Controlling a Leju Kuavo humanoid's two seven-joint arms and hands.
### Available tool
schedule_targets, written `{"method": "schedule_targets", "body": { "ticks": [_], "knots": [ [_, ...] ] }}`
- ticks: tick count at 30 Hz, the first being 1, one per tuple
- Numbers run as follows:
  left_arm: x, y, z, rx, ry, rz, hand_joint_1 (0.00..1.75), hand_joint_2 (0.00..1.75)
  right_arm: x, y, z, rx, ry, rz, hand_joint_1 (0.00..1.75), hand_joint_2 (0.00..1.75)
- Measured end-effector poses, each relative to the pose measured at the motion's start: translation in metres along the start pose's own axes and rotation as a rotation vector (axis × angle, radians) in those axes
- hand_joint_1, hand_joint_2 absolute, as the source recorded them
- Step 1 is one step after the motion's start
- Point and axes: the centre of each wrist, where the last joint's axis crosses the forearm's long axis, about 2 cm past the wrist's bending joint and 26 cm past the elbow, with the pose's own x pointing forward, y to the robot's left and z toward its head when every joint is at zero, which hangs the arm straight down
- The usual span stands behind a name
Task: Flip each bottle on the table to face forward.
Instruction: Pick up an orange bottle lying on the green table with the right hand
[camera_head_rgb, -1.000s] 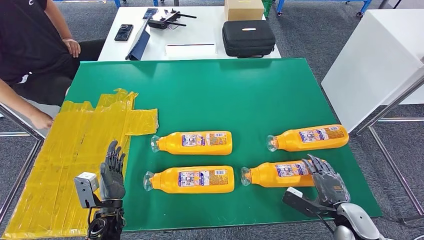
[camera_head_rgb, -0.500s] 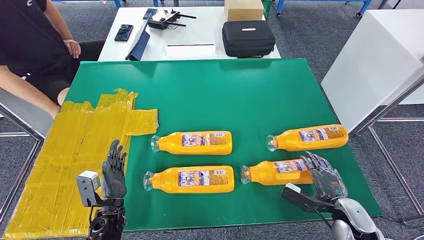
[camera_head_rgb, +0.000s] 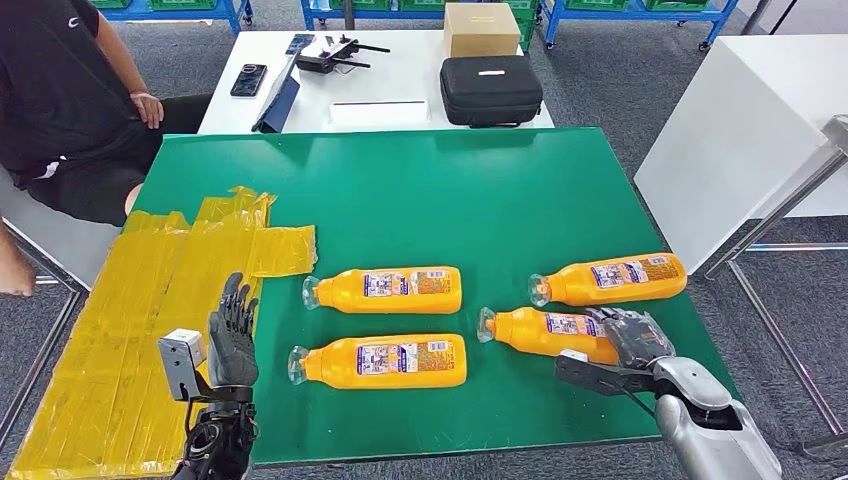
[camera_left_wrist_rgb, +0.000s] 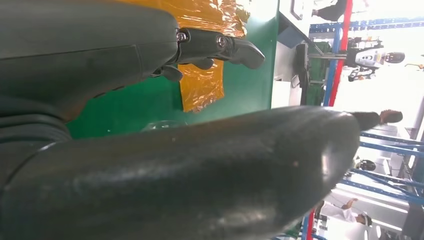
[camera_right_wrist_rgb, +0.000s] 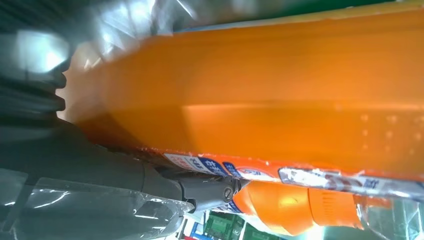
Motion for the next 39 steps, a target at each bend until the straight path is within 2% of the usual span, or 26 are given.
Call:
{"method": "schedule_targets", "body": {
  "ticks": [6,9,11,15,17,19,23,26,29,34,37,39],
  "knots": [
    [0.002,-0.001,-0.006,0.002,-0.01,-0.002,0.0,0.0,0.001,0.001,-0.006,0.032,0.017,0.016,1.75,1.75],
    [0.005,-0.003,-0.015,-0.005,-0.03,0.004,0.0,0.0,-0.001,0.0,-0.007,0.024,-0.016,-0.028,1.75,1.75],
    [0.007,-0.004,-0.019,-0.012,-0.049,0.014,0.0,0.0,-0.002,0.002,-0.003,-0.011,-0.099,-0.13,1.75,1.75],
    [0.004,0.001,-0.013,-0.019,-0.051,0.034,0.0,0.0,0.013,0.001,0.017,-0.164,-0.357,-0.496,1.75,1.75],
    [0.002,0.003,-0.009,-0.021,-0.044,0.038,0.0,0.0,0.023,-0.004,0.026,-0.212,-0.415,-0.578,1.75,1.75],
    [0.001,0.003,-0.006,-0.022,-0.037,0.039,0.0,0.0,0.028,-0.011,0.032,-0.257,-0.437,-0.596,1.75,1.75],
    [-0.001,0.005,-0.002,-0.02,-0.029,0.037,0.0,1.75,0.03,-0.017,0.04,-0.319,-0.468,-0.605,1.75,1.75],
    [-0.001,0.005,-0.001,-0.024,-0.028,0.05,0.0,1.75,0.035,-0.023,0.045,-0.422,-0.583,-0.687,1.75,1.75],
    [0.0,0.005,0.001,-0.032,-0.035,0.072,0.0,1.75,0.048,-0.044,0.056,-0.604,-0.694,-0.722,1.75,1.75],
    [0.012,-0.008,-0.005,-0.068,-0.078,0.112,0.0,1.75,0.08,-0.085,0.062,-0.804,-0.692,-0.676,1.75,1.75],
    [0.023,-0.025,-0.017,-0.12,-0.117,0.156,0.0,1.75,0.094,-0.114,0.038,-0.877,-0.613,-0.646,1.75,1.75],
    [0.031,-0.04,-0.028,-0.15,-0.151,0.18,0.0,1.75,0.11,-0.137,0.001,-0.917,-0.578,-0.658,1.75,1.75]
  ]
}}
